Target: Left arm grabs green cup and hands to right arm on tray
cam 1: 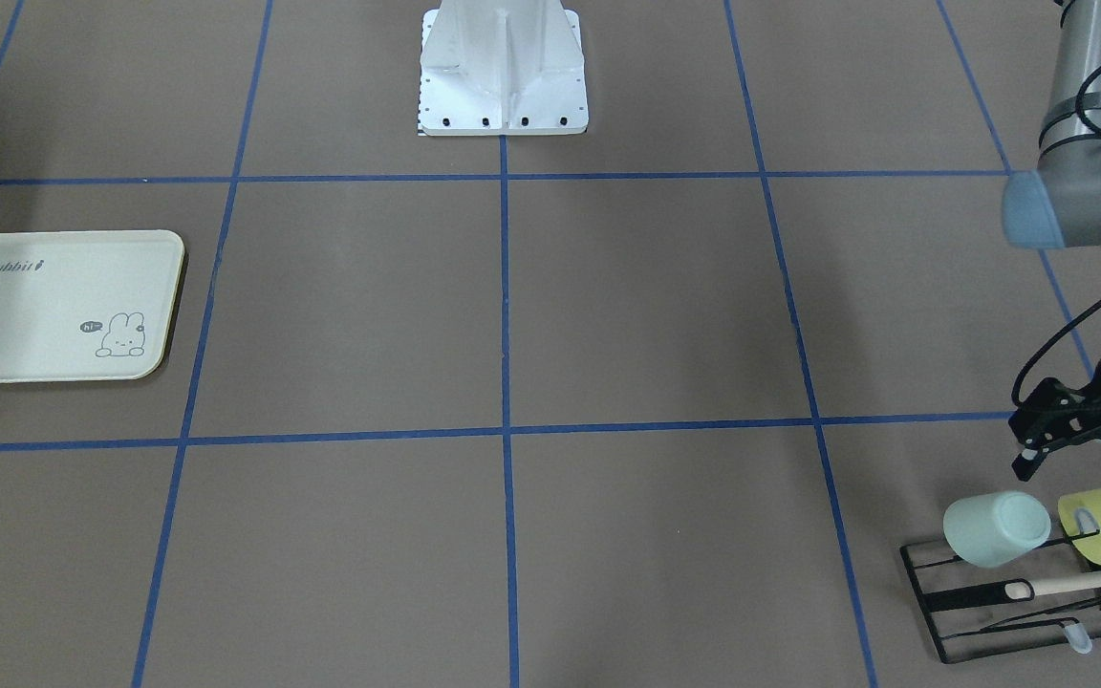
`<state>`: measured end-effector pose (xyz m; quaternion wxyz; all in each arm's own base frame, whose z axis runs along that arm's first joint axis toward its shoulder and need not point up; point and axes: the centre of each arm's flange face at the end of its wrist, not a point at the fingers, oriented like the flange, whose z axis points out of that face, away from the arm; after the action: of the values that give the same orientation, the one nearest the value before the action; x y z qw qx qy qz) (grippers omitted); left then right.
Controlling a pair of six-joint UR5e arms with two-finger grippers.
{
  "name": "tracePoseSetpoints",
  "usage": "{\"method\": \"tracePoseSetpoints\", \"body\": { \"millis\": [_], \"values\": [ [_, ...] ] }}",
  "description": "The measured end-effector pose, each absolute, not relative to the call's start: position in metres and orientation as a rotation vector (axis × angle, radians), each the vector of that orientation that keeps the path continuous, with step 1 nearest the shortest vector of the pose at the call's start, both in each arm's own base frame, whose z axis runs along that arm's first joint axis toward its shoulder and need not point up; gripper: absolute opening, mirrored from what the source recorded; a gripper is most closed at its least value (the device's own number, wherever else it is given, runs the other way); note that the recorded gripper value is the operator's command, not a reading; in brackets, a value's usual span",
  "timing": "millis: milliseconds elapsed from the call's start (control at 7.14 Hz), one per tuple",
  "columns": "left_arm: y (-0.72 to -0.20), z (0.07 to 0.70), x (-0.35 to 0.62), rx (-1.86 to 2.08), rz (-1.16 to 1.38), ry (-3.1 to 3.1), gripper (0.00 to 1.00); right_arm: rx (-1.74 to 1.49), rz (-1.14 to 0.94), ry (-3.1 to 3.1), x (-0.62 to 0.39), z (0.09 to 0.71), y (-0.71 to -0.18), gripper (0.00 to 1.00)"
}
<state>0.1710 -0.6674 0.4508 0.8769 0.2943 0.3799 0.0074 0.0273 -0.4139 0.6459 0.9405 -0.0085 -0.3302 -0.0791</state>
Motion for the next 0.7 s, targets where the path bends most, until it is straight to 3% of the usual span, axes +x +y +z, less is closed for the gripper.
{"method": "tracePoseSetpoints", "body": {
  "millis": [700],
  "values": [
    [-0.689, 0.472, 0.208, 0.604, 0.015, 0.790, 0.98, -0.017, -0.162, -0.675, 0.027, 0.645, -0.414, 1.00]
  ]
}}
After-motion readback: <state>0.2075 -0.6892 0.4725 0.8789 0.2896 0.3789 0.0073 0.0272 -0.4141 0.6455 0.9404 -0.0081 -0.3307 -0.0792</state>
